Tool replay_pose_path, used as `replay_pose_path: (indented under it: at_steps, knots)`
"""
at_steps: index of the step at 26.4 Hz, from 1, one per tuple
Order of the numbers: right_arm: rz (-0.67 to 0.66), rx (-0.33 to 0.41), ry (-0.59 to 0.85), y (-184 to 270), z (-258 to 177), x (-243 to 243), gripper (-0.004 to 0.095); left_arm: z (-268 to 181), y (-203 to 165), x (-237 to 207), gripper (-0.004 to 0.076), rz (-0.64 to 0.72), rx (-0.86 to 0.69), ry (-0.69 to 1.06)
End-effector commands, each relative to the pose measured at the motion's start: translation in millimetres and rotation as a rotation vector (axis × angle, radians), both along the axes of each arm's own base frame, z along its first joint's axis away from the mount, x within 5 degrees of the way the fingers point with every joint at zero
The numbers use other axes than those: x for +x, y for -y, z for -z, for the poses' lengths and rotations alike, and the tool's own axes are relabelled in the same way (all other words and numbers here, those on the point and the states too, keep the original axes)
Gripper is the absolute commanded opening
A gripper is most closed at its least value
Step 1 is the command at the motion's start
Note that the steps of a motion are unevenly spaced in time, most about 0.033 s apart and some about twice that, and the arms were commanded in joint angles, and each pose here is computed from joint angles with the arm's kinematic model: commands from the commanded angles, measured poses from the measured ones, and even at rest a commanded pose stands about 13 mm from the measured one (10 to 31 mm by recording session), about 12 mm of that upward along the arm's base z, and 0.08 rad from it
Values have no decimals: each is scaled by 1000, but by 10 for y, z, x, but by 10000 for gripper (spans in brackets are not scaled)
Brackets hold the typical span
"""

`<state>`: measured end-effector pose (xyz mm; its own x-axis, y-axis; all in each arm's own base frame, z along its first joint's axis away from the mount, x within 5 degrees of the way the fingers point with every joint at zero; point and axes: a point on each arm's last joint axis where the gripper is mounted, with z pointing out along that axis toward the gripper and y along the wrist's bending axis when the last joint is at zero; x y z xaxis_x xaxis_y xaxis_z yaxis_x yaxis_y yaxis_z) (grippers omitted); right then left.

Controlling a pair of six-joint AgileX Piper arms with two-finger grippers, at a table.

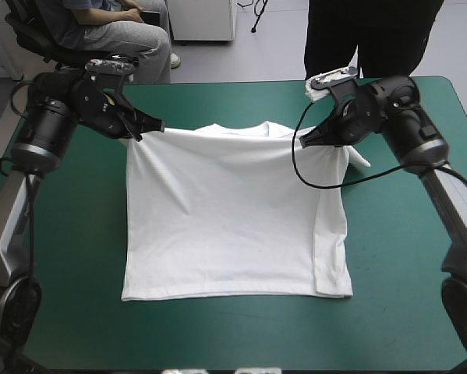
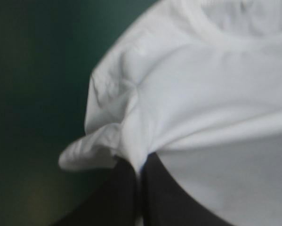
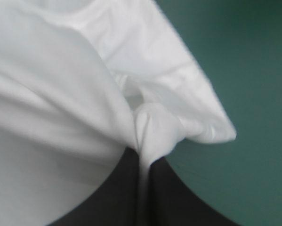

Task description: Fold the cloth

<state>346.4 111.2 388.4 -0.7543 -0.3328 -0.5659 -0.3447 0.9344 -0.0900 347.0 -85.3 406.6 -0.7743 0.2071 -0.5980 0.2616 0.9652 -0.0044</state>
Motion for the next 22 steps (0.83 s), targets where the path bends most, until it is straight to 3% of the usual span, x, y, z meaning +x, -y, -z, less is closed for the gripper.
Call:
replay_pose_path:
  at_steps: [1, 5, 9, 17, 22]
  knots:
    - [-2, 56, 256, 168, -772, -405, -17, -748, -86, -393, -17, -1, -58, 242]
    - [-8, 118, 459, 314, -1394, -856, -17, -1275, -180, -800, -17, 2, -107, 420]
    - [-14, 139, 542, 379, -1629, -1054, -17, -1496, -232, -1019, -17, 2, -129, 504]
    - [-16, 144, 567, 376, -1669, -1048, -17, -1518, -232, -1017, -17, 2, -133, 522]
    - [12, 68, 680, 339, -1622, -701, -17, -1527, -170, -730, -17, -3, -157, 646]
